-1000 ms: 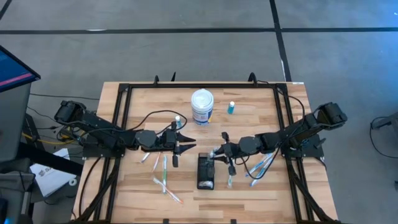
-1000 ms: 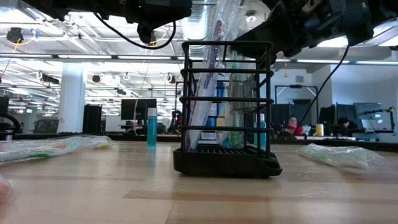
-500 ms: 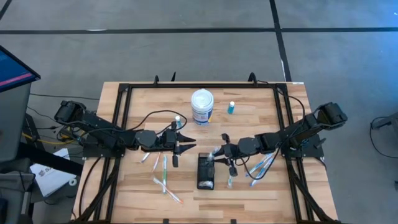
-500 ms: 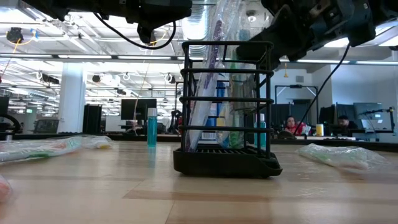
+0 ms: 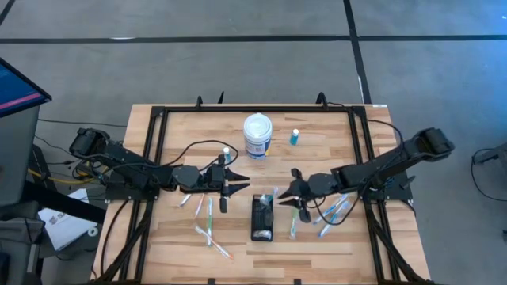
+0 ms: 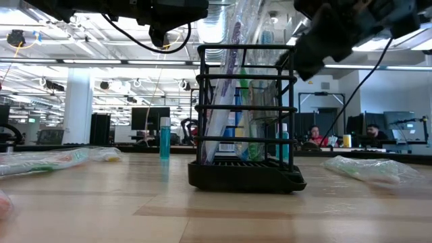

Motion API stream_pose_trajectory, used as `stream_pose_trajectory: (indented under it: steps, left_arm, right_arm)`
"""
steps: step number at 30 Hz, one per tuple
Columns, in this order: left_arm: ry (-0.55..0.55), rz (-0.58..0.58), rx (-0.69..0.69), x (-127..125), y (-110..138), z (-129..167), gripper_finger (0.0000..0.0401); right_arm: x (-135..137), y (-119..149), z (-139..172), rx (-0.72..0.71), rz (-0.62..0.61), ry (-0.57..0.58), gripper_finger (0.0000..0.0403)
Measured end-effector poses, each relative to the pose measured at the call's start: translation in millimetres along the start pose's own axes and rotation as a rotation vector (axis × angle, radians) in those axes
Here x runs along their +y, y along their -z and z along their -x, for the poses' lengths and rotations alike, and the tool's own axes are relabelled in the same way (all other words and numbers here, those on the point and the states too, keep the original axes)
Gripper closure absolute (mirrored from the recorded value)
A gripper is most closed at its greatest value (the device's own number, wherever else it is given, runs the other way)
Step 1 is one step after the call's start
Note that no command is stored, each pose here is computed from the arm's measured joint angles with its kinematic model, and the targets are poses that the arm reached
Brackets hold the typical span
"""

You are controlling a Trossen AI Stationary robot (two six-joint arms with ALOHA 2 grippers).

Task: Pick & Place toothbrushing station
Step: Put the top blue toothbrush into the black mesh organizer

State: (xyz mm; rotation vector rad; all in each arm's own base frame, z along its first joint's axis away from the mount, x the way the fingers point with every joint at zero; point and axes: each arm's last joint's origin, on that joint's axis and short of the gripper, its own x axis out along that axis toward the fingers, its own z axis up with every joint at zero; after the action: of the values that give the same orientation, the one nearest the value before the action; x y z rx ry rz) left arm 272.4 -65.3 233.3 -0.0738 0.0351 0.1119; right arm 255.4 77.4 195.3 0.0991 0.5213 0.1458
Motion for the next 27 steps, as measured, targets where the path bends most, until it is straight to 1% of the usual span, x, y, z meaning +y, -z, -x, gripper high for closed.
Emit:
stream_pose_trajectory:
  steps: [8,13,19,23,27]
  left_arm:
    - [0.000,0.000,0.000,0,0,0,0.0325]
    - [0.000,0.000,-0.001,0,0,0,0.0325]
    - [0.000,0.001,-0.002,0,0,0,0.0325]
    - [0.000,0.013,-0.004,0,0,0,0.0325]
    - [0.000,0.028,-0.006,0,-1,0,0.0325]
  right_arm:
    - [3,18,18,0.218,-0.173,0.041,0.0326]
    - [5,25,31,0.316,-0.321,0.073,0.0326]
    - [8,32,44,0.423,-0.457,0.078,0.0326]
    - [9,40,50,0.518,-0.576,0.122,0.0326]
    - [12,44,52,0.570,-0.671,0.135,0.0326]
